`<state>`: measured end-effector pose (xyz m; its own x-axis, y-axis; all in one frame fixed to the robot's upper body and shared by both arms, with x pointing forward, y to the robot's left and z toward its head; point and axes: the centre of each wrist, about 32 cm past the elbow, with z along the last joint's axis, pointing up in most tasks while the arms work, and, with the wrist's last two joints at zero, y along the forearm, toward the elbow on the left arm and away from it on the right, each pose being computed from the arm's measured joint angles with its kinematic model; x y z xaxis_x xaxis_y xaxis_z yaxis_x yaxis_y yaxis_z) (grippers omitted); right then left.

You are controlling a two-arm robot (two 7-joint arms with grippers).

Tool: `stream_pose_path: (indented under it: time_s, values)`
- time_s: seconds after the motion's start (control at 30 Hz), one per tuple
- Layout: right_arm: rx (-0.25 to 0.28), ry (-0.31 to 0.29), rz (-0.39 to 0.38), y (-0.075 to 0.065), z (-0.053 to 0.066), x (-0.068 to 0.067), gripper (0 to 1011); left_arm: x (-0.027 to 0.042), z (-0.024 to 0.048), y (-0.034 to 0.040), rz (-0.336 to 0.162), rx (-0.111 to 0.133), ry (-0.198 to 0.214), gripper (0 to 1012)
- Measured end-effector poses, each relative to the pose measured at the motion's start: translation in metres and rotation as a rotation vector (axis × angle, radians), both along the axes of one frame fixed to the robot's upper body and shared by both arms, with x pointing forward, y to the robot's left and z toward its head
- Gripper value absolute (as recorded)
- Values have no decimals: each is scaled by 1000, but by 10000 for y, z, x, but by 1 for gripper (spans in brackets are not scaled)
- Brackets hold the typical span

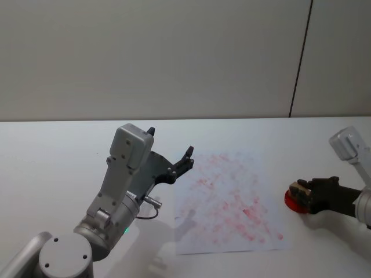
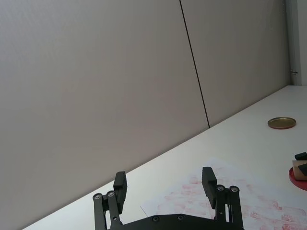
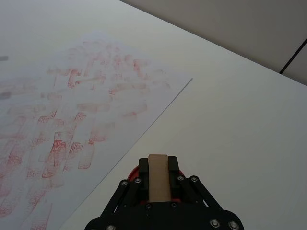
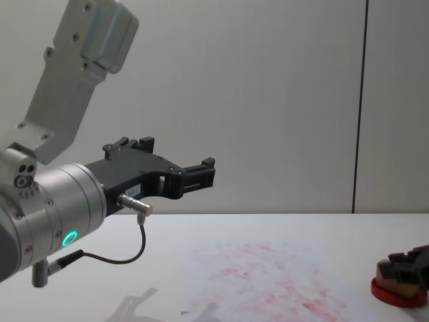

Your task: Use the one hand to pick up the stamp and affix it onto the A4 paper.

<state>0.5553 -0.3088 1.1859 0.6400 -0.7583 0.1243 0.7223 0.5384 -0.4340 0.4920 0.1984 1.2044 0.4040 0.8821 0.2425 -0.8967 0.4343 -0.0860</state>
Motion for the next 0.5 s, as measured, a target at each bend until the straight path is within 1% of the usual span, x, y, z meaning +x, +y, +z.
stream_pose_path:
  time_s: [0.1, 0.17, 0.23, 0.27, 0.33, 0.37, 0.47, 0.5]
  values:
    - [3, 2, -7, -2, -10, -5, 226, 0, 0, 0, 0, 0, 0, 993]
    - [3, 7, -13, -4, -24, -11, 274, 0, 0, 0, 0, 0, 0, 993]
    - [4, 7, -14, -3, -26, -12, 283, 0, 0, 0, 0, 0, 0, 993]
    - [8, 7, -19, -2, -31, -15, 366, 0, 0, 0, 0, 0, 0, 993]
    - [12, 7, -21, -1, -35, -17, 413, 0, 0, 0, 0, 0, 0, 993]
    - [17, 7, -24, 1, -39, -19, 474, 0, 0, 0, 0, 0, 0, 993]
    - [25, 4, -28, 5, -40, -24, 535, 0, 0, 0, 0, 0, 0, 993]
    - [31, 0, -30, 8, -36, -28, 590, 0, 0, 0, 0, 0, 0, 993]
